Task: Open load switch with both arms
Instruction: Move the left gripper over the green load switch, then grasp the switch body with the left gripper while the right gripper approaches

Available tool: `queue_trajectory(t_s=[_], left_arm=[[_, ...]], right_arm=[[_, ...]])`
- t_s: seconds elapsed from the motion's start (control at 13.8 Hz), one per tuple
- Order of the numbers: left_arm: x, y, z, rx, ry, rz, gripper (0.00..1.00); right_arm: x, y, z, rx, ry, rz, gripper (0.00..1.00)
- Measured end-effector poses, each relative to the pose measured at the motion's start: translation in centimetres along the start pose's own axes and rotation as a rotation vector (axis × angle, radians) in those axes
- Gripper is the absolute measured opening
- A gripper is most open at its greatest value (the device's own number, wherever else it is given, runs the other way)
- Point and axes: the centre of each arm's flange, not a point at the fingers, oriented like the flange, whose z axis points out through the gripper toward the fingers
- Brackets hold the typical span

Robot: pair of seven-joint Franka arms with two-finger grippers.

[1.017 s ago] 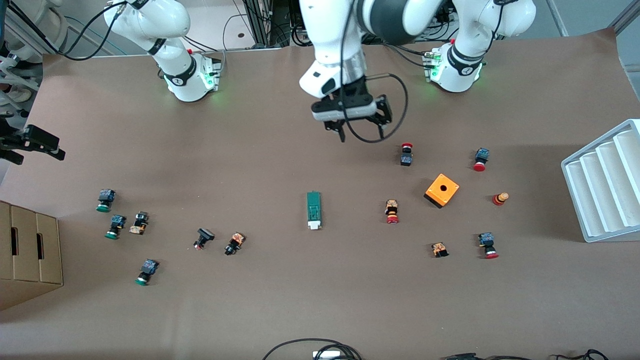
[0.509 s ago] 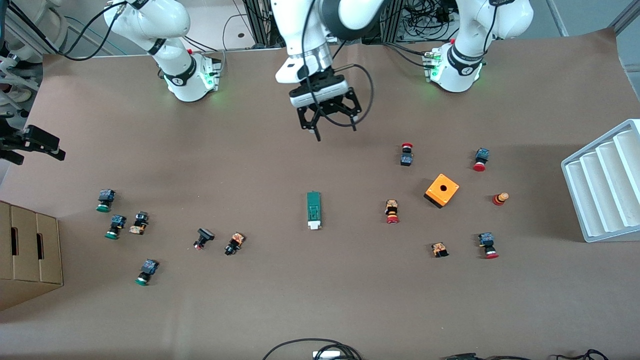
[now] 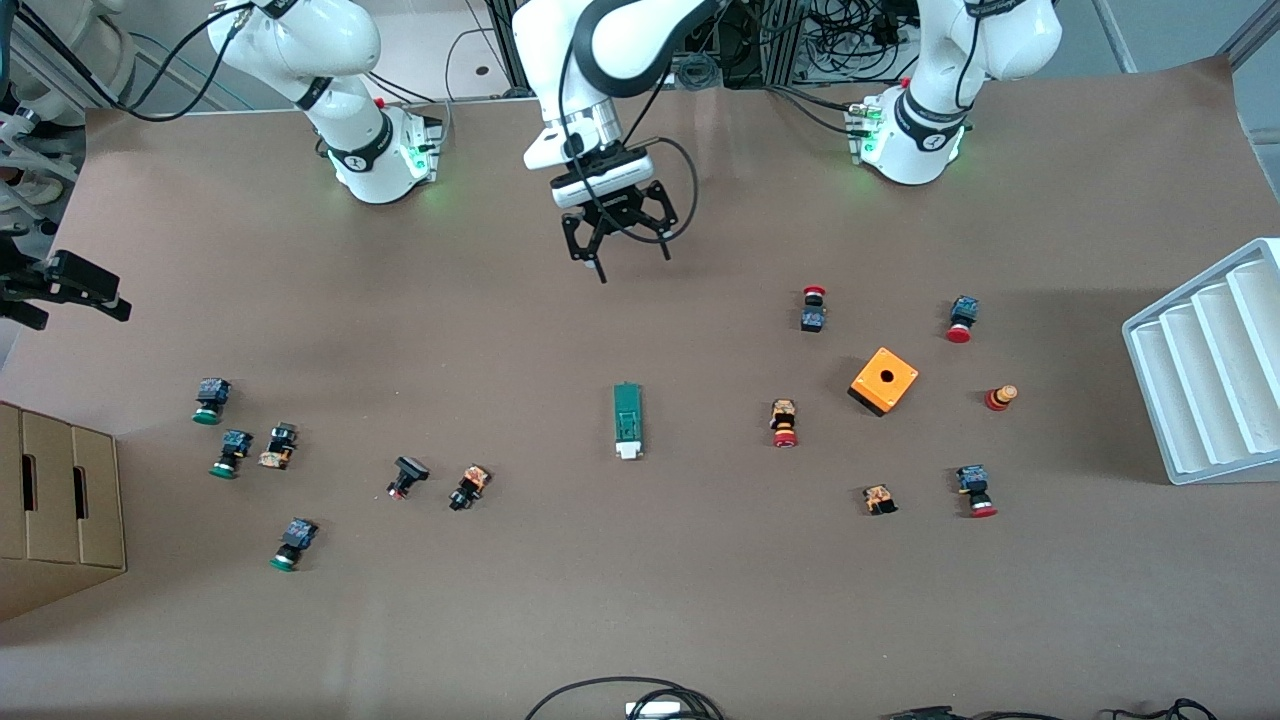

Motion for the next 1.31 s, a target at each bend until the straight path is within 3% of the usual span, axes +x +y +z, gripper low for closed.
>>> queue_trajectory(t_s=[0.36,0.8,1.16,1.31], left_arm=[[-4.5,1.6,3.4,-0.056,0.113,-0.112,1.0],[-9.3,1.3,9.6,-0.158,0.319,-0.158,1.0],[-13.1,1.1,13.6,-0.226,0.392,-0.172,1.0],[-14.7,0.8,15.3,-0.224,0.401,-0.146,1.0]], right_arm=[[0.0,0.0,0.0,0.0,0.0,0.0,1.0],[0.0,0.0,0.0,0.0,-0.001,0.0,1.0],[0.4,0.0,0.8,0.002,-0.016,-0.002,1.0],[1.6,-0.3,3.7,0.011,-0.069,-0.011,1.0]])
